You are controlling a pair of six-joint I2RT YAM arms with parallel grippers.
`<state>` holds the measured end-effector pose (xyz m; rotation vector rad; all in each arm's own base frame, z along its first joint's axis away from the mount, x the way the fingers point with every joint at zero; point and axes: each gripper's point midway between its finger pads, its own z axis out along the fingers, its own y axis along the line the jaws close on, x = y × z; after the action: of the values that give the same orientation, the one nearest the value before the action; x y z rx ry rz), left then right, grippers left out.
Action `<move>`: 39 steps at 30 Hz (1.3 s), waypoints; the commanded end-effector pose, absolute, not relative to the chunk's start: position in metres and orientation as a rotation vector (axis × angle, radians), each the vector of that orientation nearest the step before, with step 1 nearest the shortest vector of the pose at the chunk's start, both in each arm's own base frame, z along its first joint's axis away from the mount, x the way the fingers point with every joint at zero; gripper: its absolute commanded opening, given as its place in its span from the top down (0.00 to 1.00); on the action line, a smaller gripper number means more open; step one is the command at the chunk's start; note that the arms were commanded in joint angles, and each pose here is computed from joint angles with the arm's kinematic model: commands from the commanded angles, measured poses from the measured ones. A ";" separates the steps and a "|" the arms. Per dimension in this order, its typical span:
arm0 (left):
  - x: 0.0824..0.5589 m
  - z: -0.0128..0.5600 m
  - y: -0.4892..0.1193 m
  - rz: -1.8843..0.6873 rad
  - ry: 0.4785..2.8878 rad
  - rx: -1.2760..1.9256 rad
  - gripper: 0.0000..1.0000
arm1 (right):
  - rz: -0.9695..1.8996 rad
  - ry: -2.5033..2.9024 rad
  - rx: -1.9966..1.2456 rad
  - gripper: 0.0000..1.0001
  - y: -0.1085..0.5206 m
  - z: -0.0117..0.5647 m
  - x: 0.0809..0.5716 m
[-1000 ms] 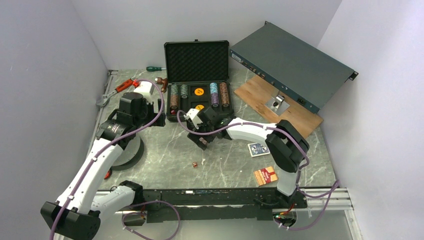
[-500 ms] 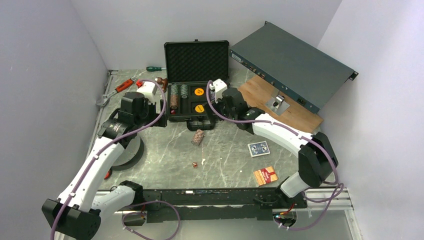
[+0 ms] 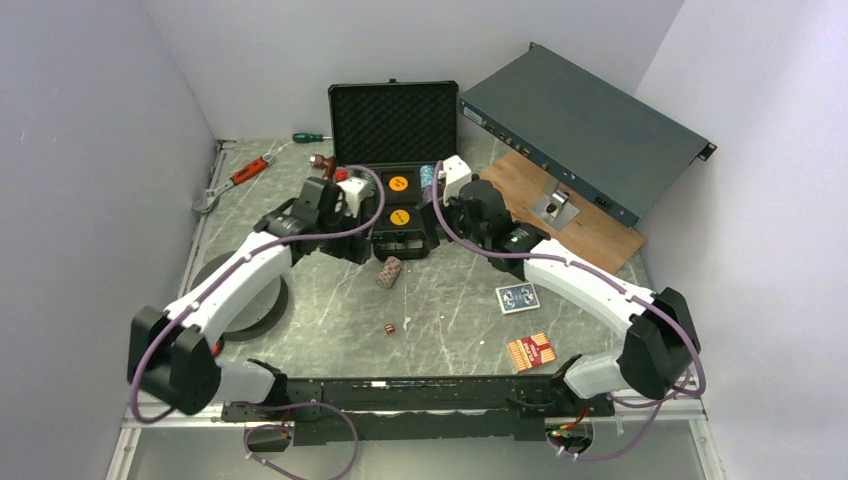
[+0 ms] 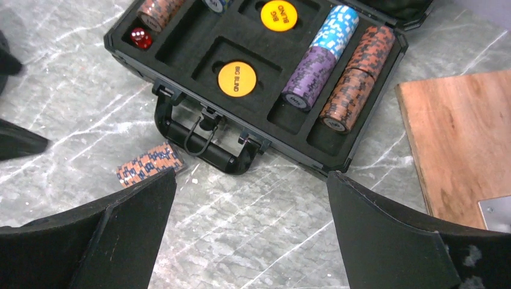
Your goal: Pack up texas hold em set
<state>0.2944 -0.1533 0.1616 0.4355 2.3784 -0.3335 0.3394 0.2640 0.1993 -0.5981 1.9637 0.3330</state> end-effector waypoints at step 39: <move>0.304 0.046 -0.246 -0.133 2.607 0.750 0.28 | 0.295 1.812 -0.444 0.00 0.232 0.252 0.333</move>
<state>0.3045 -0.2354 0.0516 0.7389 2.6131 -0.1045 0.3259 0.2387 0.2206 -0.5364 1.9056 0.3011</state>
